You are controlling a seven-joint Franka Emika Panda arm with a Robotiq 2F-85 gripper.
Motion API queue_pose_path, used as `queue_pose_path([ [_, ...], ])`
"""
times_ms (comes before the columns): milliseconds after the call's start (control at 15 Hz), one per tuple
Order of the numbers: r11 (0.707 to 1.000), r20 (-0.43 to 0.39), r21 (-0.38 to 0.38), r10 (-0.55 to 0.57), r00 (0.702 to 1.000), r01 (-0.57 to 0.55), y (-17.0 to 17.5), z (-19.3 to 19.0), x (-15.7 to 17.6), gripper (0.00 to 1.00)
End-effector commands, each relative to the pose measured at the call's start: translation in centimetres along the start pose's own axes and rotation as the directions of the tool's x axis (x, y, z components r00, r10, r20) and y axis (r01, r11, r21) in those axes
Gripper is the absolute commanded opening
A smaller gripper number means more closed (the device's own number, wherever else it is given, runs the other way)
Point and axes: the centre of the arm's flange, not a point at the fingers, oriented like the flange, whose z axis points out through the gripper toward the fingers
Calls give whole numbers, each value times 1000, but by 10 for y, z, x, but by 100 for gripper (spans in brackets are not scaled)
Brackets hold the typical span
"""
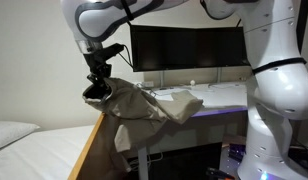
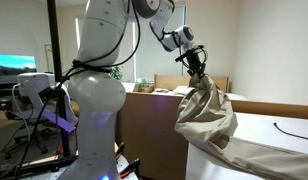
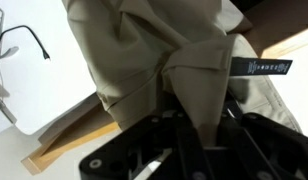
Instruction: Take the trousers off of the table and put it on the bed
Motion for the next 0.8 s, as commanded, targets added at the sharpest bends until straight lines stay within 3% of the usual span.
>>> queue_pose_path([
  [0, 996, -55, -57, -65, 996, 62, -22, -34, 25, 8],
  [267, 981, -125, -106, -173, 977, 161, -58, -85, 37, 8],
  [467, 940, -163, -185, -316, 935, 286, -92, -135, 48, 8],
  [733, 880, -168, -319, -417, 893, 351, -116, -190, 45, 9],
])
